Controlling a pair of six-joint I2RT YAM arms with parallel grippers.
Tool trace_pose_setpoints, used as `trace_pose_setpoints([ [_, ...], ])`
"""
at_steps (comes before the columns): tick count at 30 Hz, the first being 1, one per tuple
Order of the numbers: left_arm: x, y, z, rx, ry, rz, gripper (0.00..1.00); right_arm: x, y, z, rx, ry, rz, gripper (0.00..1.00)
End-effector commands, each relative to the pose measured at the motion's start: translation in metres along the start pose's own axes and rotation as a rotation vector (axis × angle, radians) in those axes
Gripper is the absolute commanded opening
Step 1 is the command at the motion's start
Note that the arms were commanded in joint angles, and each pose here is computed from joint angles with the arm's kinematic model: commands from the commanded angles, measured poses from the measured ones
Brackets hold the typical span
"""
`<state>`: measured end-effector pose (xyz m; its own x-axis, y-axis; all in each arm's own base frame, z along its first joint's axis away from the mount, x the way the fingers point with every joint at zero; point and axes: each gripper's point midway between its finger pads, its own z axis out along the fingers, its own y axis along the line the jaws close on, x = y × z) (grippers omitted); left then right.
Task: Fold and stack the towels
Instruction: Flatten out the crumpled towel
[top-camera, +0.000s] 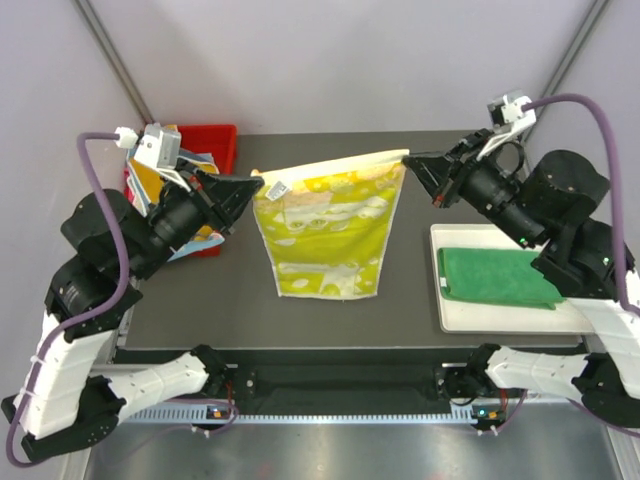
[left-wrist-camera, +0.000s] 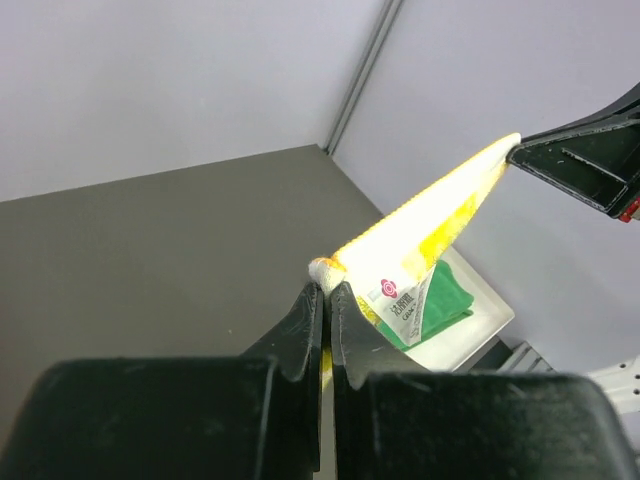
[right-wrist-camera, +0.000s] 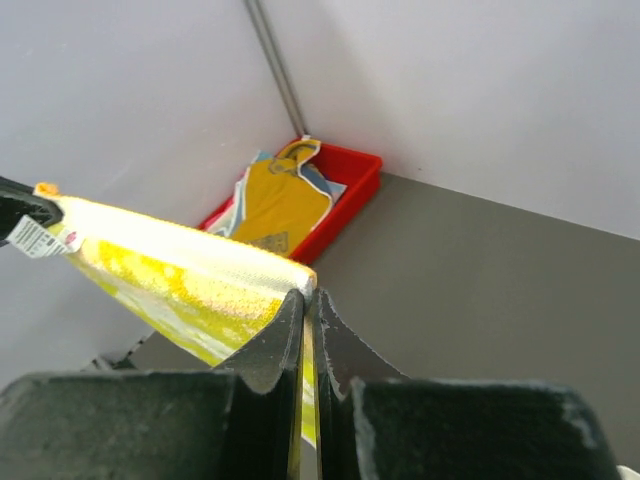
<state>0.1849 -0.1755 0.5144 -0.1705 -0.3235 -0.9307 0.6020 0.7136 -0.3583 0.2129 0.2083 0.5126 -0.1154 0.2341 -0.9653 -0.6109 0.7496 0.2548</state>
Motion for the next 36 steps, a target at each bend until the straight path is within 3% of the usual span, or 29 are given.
trace_pose_setpoints([
  [1,-0.024,-0.005,-0.021,0.012,-0.058,0.005,0.00,-0.044,0.008,-0.025,-0.033,-0.109,0.034,0.00],
  [5,-0.025,0.012,-0.013,-0.092,-0.060,-0.013,0.00,-0.039,0.005,-0.012,-0.007,-0.085,0.022,0.00],
  [10,0.013,0.046,0.037,-0.263,0.027,0.010,0.00,-0.004,-0.016,0.028,0.085,0.015,-0.020,0.00],
  [13,0.039,0.069,0.081,-0.322,0.086,0.031,0.00,0.029,-0.050,0.064,0.129,0.094,-0.012,0.00],
  [14,0.040,0.077,0.095,-0.312,0.082,0.018,0.00,0.042,-0.080,0.083,0.185,0.114,-0.003,0.00],
  [18,0.089,0.166,0.159,-0.402,0.173,-0.062,0.00,0.084,-0.137,0.136,0.220,0.195,0.038,0.00],
  [23,0.136,0.247,0.230,-0.470,0.226,-0.102,0.00,0.147,-0.217,0.204,0.269,0.287,0.112,0.00],
  [24,0.165,0.268,0.249,-0.472,0.277,-0.112,0.00,0.150,-0.228,0.213,0.277,0.280,0.119,0.00],
  [27,0.171,0.299,0.287,-0.480,0.276,-0.108,0.00,0.172,-0.268,0.236,0.312,0.303,0.146,0.00],
  [30,0.185,0.322,0.298,-0.498,0.301,-0.119,0.00,0.184,-0.289,0.249,0.323,0.313,0.145,0.00],
  [36,0.190,0.326,0.292,-0.501,0.304,-0.109,0.00,0.199,-0.301,0.244,0.348,0.321,0.155,0.00],
])
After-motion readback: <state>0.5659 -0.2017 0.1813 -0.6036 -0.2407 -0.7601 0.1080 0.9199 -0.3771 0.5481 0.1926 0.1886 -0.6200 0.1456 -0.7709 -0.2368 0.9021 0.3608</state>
